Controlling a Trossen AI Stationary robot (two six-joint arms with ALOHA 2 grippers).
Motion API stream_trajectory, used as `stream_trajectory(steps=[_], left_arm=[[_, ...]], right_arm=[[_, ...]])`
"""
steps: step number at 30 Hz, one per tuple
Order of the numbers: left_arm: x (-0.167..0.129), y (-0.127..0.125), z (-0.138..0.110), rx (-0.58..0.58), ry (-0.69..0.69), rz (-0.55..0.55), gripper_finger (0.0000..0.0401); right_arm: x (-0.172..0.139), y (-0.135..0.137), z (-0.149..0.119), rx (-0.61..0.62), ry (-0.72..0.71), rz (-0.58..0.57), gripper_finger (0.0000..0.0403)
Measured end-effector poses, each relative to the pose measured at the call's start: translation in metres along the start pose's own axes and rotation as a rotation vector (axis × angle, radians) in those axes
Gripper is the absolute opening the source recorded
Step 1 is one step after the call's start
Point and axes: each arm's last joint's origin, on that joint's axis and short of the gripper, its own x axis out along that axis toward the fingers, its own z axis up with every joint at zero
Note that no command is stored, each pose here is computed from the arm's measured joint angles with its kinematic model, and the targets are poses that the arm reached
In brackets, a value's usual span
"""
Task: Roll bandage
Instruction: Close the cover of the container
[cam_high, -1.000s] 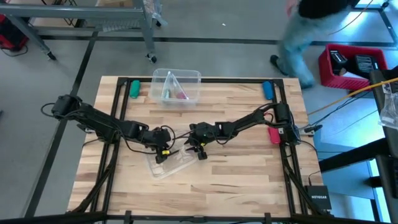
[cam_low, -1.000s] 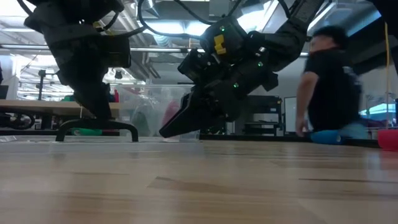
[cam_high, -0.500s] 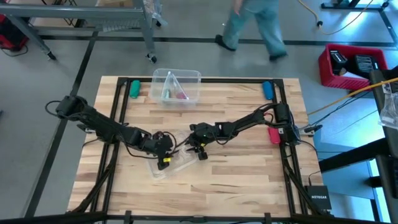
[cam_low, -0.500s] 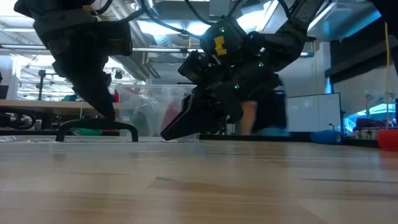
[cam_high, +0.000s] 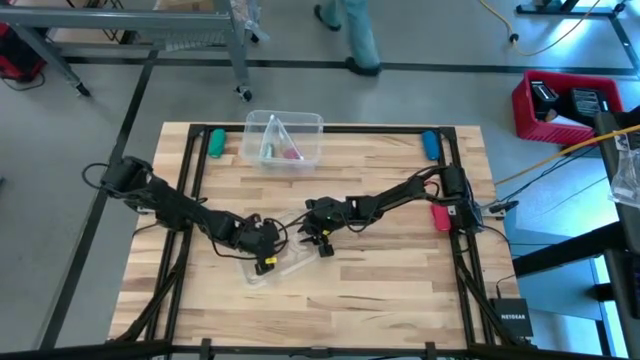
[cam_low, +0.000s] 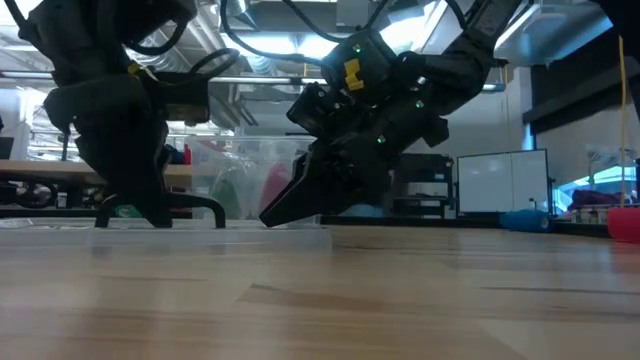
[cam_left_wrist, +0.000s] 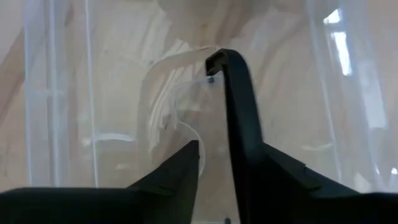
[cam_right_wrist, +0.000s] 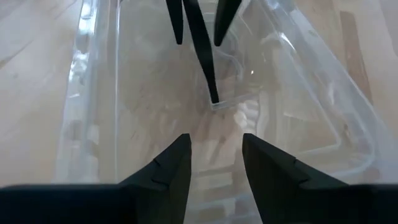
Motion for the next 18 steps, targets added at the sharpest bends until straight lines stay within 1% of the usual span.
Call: stream_trajectory(steps=[2,4,6,7,9,11,14,16,18], left_arm=[[-0.002,0.000,0.001,0.009,-0.010,-0.008,0.0114],[-0.005,0.000,0.002,0.031,-0.017,-0.013,0.0077],[-0.009,0.000,0.004,0.065,-0.013,-0.010,0.0036],[-0.012,-0.001,0.006,0.093,-0.008,-0.007,0.0023],[-0.021,-0.003,0.012,0.138,0.003,0.002,0.0021],[-0.034,-0.006,0.021,0.190,0.014,0.010,0.0027],[-0.056,-0.007,0.037,0.266,0.024,0.061,0.0030],[-0.074,-0.010,0.052,0.323,0.008,0.100,0.0022],[-0.092,-0.011,0.066,0.384,-0.010,0.146,0.0022]], right_arm=[[0.000,0.000,0.000,0.017,0.001,0.000,0.0147],[-0.004,0.000,0.003,0.040,0.011,0.002,0.0147],[-0.016,0.000,0.013,0.047,0.017,0.000,0.0147],[-0.026,0.000,0.021,0.046,0.017,-0.001,0.0147],[-0.050,0.000,0.038,0.033,0.026,-0.004,0.0147],[-0.077,0.003,0.052,0.026,0.054,-0.003,0.0147],[-0.123,0.006,0.069,0.007,0.096,-0.065,0.0147],[-0.153,0.006,0.078,-0.006,0.102,-0.133,0.0147],[-0.178,0.009,0.084,-0.014,0.109,-0.176,0.0147]])
